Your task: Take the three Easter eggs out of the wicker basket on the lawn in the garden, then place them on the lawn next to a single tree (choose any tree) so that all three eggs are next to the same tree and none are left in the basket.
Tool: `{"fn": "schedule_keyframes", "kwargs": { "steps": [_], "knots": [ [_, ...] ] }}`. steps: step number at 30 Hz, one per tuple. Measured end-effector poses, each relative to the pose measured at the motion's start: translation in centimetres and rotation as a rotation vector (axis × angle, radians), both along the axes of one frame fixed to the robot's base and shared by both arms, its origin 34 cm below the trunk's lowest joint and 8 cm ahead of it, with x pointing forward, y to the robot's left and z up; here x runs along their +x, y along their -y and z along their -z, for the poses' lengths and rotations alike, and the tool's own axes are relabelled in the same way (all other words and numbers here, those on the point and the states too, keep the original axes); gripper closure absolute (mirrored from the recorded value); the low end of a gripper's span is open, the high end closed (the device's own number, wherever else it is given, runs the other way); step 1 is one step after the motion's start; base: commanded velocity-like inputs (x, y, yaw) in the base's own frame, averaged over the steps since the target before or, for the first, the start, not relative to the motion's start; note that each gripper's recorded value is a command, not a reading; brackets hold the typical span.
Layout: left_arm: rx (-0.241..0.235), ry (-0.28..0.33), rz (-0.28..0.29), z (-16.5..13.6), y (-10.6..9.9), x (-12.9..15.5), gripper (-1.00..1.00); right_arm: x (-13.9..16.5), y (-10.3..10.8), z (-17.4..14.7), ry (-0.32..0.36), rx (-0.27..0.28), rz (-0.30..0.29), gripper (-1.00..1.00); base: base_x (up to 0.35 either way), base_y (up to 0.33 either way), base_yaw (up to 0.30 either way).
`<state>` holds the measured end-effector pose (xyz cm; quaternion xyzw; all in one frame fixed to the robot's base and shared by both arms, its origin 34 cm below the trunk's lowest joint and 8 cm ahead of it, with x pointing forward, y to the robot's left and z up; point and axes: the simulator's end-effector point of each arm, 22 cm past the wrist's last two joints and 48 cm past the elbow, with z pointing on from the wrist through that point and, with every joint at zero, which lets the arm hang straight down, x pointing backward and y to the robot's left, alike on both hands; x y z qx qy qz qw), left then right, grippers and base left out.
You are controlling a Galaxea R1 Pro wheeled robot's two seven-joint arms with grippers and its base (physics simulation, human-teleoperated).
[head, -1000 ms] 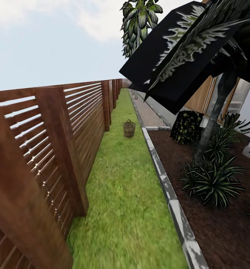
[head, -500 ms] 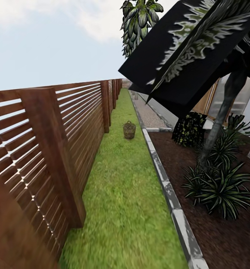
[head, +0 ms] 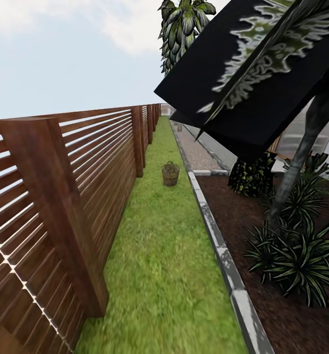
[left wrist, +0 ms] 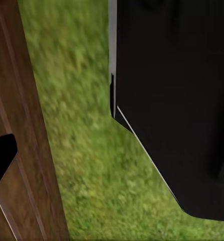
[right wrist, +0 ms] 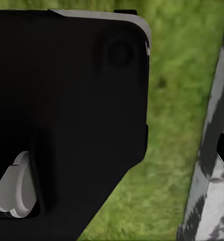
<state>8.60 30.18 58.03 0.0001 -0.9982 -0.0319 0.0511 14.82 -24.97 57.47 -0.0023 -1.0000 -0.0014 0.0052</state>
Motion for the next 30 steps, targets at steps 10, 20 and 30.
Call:
{"fn": "schedule_keyframes", "kwargs": {
  "steps": [10, 20, 30],
  "knots": [
    [0.0, 0.0, 0.0, 0.0, 0.01, 0.0, -1.0, 0.17, -0.11, 0.0, 0.004, 0.001, -0.002, -1.0, 0.323, 0.0, 0.0],
    [0.0, 0.0, 0.0, 0.0, 0.01, 0.0, -1.0, 0.23, -0.01, 0.0, 0.005, 0.0, -0.002, -1.0, 0.323, 0.0, 0.0],
    [0.0, 0.0, 0.0, 0.0, 0.01, -0.02, -1.0, 0.23, 0.0, 0.0, 0.005, 0.0, -0.002, -1.0, 0.323, 0.0, 0.0]
  ]
}}
